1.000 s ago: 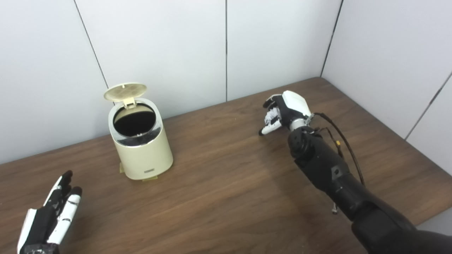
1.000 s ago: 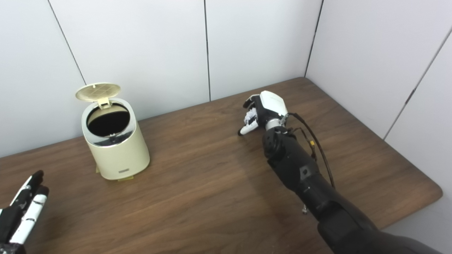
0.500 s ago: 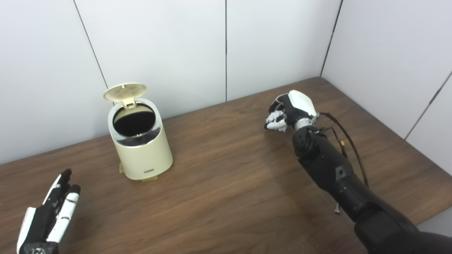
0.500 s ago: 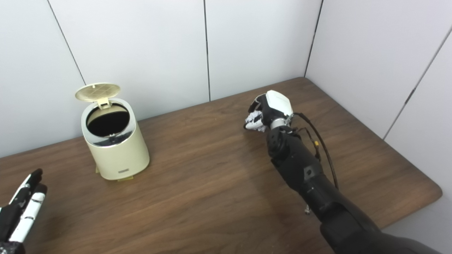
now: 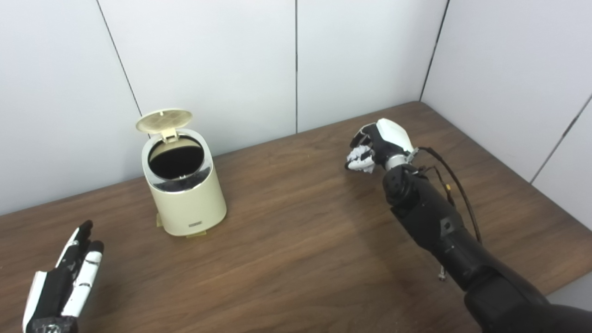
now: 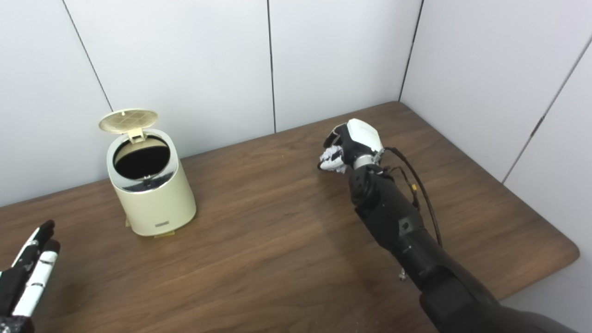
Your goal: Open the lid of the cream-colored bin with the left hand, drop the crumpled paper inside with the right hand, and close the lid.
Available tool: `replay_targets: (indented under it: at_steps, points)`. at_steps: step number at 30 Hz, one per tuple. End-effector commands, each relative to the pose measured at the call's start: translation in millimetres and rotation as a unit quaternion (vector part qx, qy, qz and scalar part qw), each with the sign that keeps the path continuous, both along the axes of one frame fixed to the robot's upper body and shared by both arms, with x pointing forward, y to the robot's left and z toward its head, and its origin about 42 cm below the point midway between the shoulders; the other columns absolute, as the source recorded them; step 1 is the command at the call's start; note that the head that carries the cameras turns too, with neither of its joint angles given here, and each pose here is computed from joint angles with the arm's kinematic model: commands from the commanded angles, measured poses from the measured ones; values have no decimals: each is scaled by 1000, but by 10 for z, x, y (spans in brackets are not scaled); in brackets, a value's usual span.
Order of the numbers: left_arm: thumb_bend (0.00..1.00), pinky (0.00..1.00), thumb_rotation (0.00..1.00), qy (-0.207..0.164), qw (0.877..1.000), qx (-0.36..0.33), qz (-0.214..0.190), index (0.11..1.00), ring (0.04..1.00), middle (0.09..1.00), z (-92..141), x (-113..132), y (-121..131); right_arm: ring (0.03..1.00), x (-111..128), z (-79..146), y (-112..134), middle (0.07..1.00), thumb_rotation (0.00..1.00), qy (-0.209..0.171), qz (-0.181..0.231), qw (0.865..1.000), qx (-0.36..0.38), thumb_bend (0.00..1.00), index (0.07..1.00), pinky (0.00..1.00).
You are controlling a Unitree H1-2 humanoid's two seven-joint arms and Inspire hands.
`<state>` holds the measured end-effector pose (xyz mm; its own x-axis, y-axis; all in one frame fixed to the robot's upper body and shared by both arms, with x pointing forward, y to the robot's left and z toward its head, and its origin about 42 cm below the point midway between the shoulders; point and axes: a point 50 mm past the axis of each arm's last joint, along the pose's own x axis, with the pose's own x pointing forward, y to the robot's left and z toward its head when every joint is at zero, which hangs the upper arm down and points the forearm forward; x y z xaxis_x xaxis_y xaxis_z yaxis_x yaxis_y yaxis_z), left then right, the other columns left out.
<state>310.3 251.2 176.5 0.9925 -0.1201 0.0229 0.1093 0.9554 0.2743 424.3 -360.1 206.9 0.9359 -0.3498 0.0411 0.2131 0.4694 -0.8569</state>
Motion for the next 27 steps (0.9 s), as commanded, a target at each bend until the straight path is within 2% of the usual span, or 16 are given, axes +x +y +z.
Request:
replay_targets:
  at_steps: [1,5,9,12,16,19,21,27]
  points:
    - [478,1000,790,-45,999,8,-6,1000,1000,1000,160,82,-33,389,50,376,-21,491,0,-64,15,998,-23,495,519,309]
    - [481,1000,786,-41,999,11,-3,1000,1000,1000,105,82,-43,391,11,467,91,496,0,-94,30,995,-20,495,516,305]
    - [484,1000,760,-39,999,-1,-11,1000,1000,1000,53,70,-38,395,-43,587,312,501,0,-125,52,991,-18,494,519,292]
    - [501,1000,739,-38,999,-1,-12,1000,1000,1000,23,63,-43,393,-76,689,515,507,0,-162,92,982,-44,495,513,300]
    - [556,1000,760,-34,999,6,-9,1000,1000,1000,-18,50,-67,379,-131,851,825,500,0,-205,147,966,-63,494,518,303]
    - [569,1000,773,-32,999,5,-6,1000,1000,1000,-53,48,-87,380,-207,980,1085,499,0,-220,184,956,-68,495,510,308]
    - [573,1000,778,-30,1000,0,4,1000,1000,1000,-72,44,-112,386,-245,1050,1250,496,0,-228,207,949,-73,499,496,357]
    - [577,1000,724,-25,998,-39,35,1000,1000,1000,-123,29,-214,384,-243,1089,1498,532,0,-250,241,933,-92,492,511,302]
